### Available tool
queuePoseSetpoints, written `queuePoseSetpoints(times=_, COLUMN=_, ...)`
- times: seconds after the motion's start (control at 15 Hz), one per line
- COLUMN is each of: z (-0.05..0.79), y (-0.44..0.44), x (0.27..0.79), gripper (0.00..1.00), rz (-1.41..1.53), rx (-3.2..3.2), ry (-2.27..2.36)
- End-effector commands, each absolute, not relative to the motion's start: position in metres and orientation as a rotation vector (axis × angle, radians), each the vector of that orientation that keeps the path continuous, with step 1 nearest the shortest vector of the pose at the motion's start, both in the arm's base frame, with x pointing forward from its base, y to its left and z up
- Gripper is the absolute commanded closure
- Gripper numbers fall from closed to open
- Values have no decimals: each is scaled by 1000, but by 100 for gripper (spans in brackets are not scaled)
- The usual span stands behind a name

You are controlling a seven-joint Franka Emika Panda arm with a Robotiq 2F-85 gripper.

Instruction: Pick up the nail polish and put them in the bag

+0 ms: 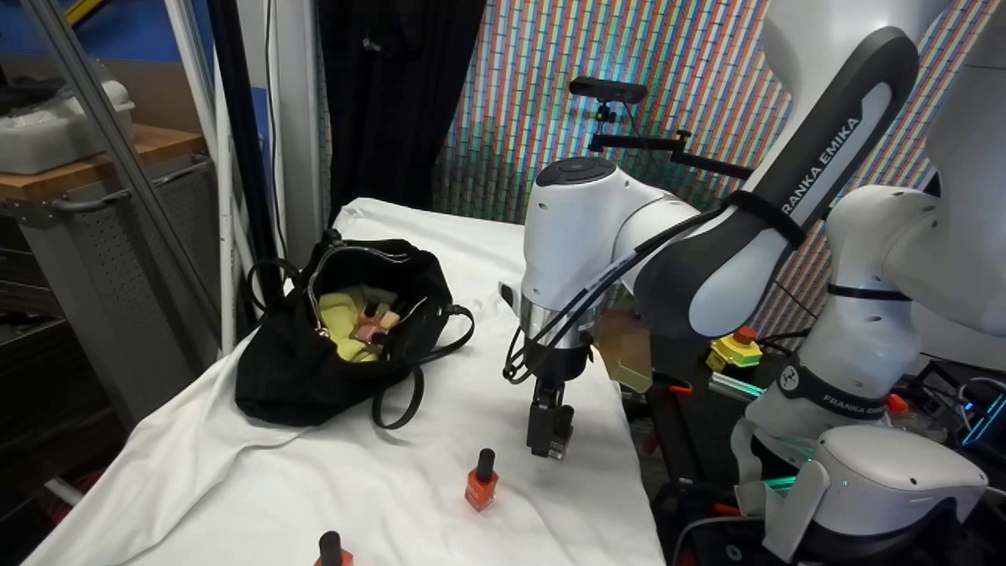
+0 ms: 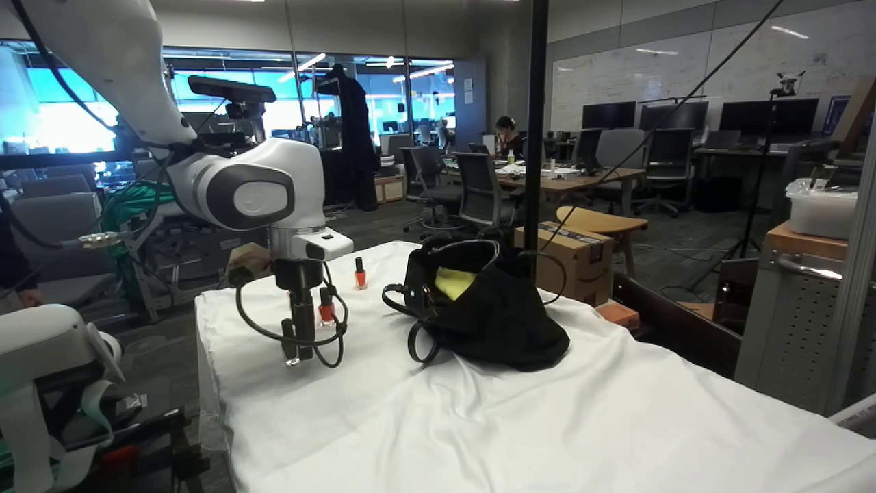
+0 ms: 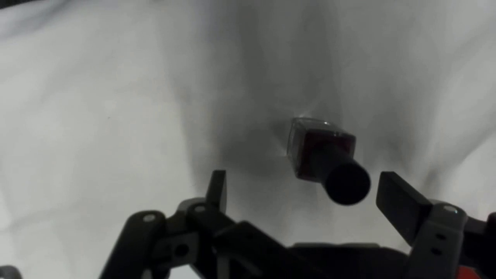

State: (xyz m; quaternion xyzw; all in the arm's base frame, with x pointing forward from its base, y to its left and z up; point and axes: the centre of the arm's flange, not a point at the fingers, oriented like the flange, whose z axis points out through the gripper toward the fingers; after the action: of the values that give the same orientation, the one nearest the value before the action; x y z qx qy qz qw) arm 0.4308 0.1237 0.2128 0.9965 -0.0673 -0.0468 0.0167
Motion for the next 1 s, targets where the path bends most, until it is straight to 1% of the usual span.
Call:
queuePoseSetpoints(times=0.0, z=218, y=127, x=415, gripper=0, rz=-111, rx=3100, ry=-202)
queuePoseSetpoints(times=0.27, z=212, y=129, x=411, gripper=0, rz=-115, rx=3104, ry=-168)
queuePoseSetpoints(times=0.6, z=202, y=129, x=412, gripper=0, rz=-29, rx=3118, ry=-104)
queuePoseSetpoints(times=0.93, z=198, y=127, x=414, gripper=0, rz=-32, rx=3124, ry=-106)
